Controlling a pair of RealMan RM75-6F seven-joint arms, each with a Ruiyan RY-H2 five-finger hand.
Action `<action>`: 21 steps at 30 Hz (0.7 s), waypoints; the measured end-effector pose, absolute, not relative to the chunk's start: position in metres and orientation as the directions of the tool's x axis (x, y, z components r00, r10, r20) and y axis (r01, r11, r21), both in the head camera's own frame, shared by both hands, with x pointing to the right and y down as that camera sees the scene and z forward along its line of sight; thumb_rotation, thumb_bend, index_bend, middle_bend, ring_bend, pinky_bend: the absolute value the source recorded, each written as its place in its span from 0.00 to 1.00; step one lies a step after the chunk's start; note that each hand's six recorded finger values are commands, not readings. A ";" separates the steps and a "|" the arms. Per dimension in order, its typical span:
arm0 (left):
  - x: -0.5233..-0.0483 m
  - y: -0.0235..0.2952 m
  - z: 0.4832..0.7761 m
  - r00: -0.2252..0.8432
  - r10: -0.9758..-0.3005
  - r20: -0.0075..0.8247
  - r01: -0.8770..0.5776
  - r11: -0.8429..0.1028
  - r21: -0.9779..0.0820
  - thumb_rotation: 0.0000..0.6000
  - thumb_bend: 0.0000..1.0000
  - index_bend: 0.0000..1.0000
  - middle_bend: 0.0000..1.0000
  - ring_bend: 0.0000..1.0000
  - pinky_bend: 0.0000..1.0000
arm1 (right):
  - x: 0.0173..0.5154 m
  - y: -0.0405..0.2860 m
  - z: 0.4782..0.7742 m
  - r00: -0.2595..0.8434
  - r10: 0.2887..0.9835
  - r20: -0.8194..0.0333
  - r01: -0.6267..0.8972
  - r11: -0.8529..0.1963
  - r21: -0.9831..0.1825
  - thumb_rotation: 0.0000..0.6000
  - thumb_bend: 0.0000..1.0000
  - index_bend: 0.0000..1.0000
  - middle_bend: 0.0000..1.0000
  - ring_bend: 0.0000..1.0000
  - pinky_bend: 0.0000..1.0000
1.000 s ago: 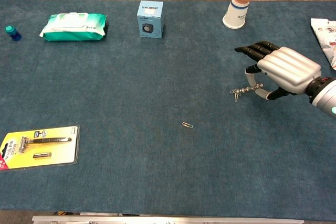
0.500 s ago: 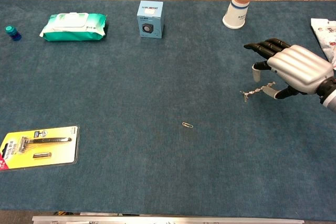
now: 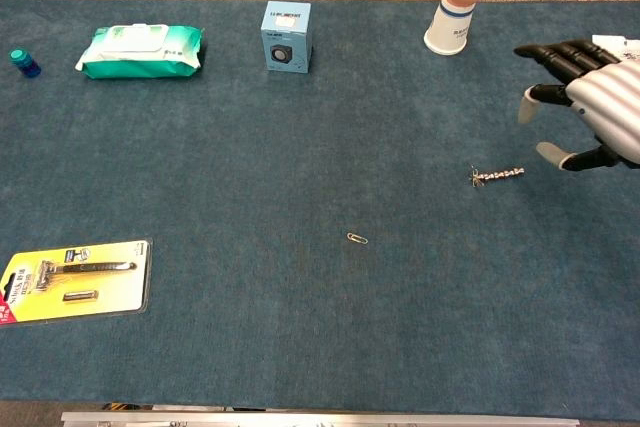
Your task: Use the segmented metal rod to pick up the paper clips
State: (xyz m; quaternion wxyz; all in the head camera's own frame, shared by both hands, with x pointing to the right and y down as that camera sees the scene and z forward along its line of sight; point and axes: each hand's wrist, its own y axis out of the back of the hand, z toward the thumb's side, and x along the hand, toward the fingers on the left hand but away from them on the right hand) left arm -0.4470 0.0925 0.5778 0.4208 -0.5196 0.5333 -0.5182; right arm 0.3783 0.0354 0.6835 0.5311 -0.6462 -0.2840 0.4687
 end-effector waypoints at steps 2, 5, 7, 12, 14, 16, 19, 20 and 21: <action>-0.445 0.092 0.580 -0.099 -0.990 0.096 -0.114 -0.085 -0.990 1.00 0.25 0.55 0.46 0.38 0.61 | 0.387 0.038 0.673 0.372 0.886 -0.276 -0.103 -0.256 -0.961 1.00 0.29 0.44 0.05 0.00 0.01; -0.441 0.093 0.582 -0.084 -0.991 0.107 -0.113 -0.098 -0.989 1.00 0.25 0.55 0.46 0.38 0.61 | 0.399 0.042 0.659 0.330 0.913 -0.240 -0.070 -0.229 -0.971 1.00 0.29 0.44 0.05 0.00 0.01; -0.438 0.093 0.584 -0.073 -0.991 0.111 -0.108 -0.102 -0.989 1.00 0.25 0.55 0.46 0.38 0.61 | 0.406 0.045 0.651 0.305 0.927 -0.217 -0.053 -0.211 -0.976 1.00 0.29 0.44 0.05 0.00 0.01; -0.428 0.096 0.590 -0.042 -0.990 0.132 -0.091 -0.128 -0.988 1.00 0.25 0.55 0.46 0.38 0.61 | 0.426 0.059 0.632 0.234 0.959 -0.162 -0.012 -0.164 -0.986 1.00 0.29 0.44 0.05 0.00 0.01; -0.423 0.097 0.594 -0.026 -0.989 0.147 -0.086 -0.144 -0.986 1.00 0.26 0.55 0.46 0.38 0.61 | 0.433 0.066 0.625 0.216 0.966 -0.140 0.010 -0.146 -0.989 1.00 0.29 0.44 0.05 0.00 0.01; -0.417 0.097 0.599 -0.009 -0.987 0.162 -0.082 -0.161 -0.984 1.00 0.25 0.55 0.46 0.38 0.61 | 0.438 0.071 0.620 0.204 0.971 -0.122 0.034 -0.132 -0.991 1.00 0.28 0.44 0.05 0.00 0.01; -0.409 0.098 0.605 0.014 -0.984 0.180 -0.082 -0.180 -0.980 1.00 0.25 0.55 0.46 0.38 0.61 | 0.449 0.079 0.616 0.185 0.977 -0.101 0.076 -0.117 -0.990 1.00 0.28 0.44 0.05 0.00 0.01; -0.407 0.098 0.607 0.019 -0.983 0.184 -0.082 -0.185 -0.979 1.00 0.25 0.55 0.46 0.38 0.61 | 0.452 0.080 0.615 0.180 0.979 -0.096 0.085 -0.113 -0.990 1.00 0.28 0.44 0.05 0.00 0.01; -0.406 0.098 0.608 0.023 -0.982 0.187 -0.082 -0.189 -0.979 1.00 0.25 0.55 0.46 0.38 0.61 | 0.455 0.082 0.614 0.176 0.980 -0.091 0.095 -0.109 -0.990 1.00 0.28 0.44 0.05 0.00 0.01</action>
